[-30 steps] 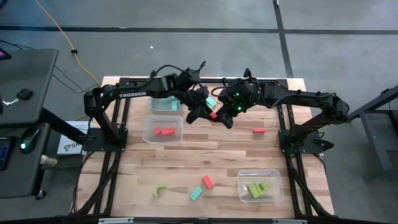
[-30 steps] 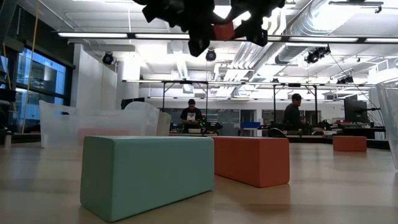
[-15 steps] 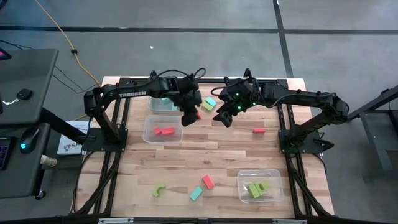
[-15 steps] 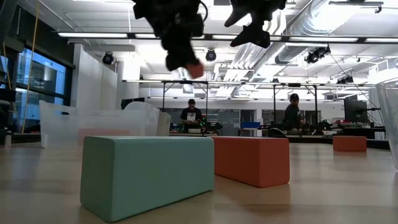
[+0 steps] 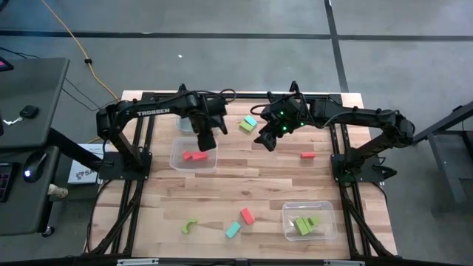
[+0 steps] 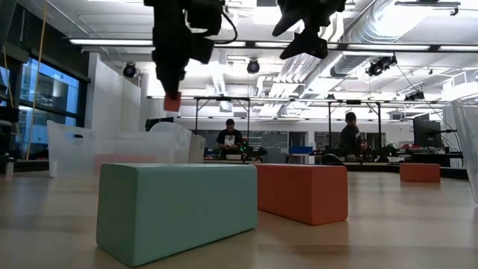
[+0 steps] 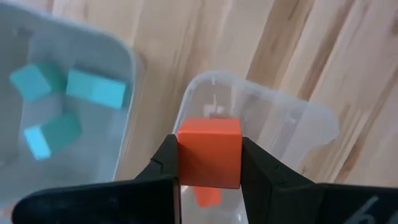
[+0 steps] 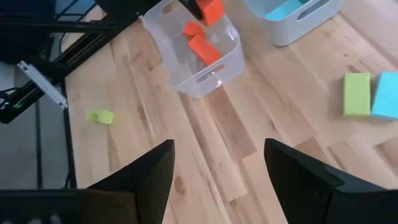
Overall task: Sort & place blocks by color
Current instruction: Put the orange block into the top transparent bin
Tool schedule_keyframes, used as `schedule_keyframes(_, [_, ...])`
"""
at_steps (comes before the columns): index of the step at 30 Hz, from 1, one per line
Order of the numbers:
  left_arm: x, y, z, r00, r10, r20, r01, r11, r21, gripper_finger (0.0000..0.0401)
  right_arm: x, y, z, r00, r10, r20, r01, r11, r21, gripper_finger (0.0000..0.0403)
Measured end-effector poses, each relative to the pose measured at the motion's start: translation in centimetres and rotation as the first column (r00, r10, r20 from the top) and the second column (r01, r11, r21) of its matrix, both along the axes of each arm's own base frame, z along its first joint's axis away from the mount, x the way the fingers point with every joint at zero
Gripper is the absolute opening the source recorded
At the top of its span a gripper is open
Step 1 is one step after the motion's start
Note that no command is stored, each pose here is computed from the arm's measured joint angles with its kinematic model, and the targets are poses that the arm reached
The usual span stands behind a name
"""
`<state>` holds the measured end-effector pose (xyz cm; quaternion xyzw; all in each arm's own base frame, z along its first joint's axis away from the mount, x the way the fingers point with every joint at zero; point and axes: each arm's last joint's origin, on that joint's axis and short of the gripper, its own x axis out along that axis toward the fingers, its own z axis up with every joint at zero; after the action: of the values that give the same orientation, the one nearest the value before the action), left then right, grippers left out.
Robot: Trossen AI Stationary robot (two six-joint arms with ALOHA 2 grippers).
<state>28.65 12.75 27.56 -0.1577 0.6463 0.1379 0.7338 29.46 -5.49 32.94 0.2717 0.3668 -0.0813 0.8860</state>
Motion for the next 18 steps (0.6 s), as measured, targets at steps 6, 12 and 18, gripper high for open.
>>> schedule_keyframes(6, [-1.2, -0.8, -1.8, 0.994, 0.036, -0.101, -0.039, 0.999, -0.037, 0.0062, 0.0, -0.1, 0.0, 1.0, -0.03, -0.006, 0.03, 0.999, -0.031, 0.0239])
schedule_keyframes(12, [-2.1, -2.0, -4.3, 0.984, 0.012, -0.179, -0.023, 0.998, -0.063, 0.0062, 0.0, -0.1, 0.0, 1.0, -0.026, -0.009, 0.025, 0.999, -0.036, 0.0238])
schedule_keyframes(18, [-2.5, -2.3, -5.9, 0.979, 0.012, -0.203, -0.027, 0.997, -0.07, 0.0062, 0.0, -0.1, 0.0, 1.0, -0.024, -0.009, 0.024, 0.999, -0.038, 0.0238])
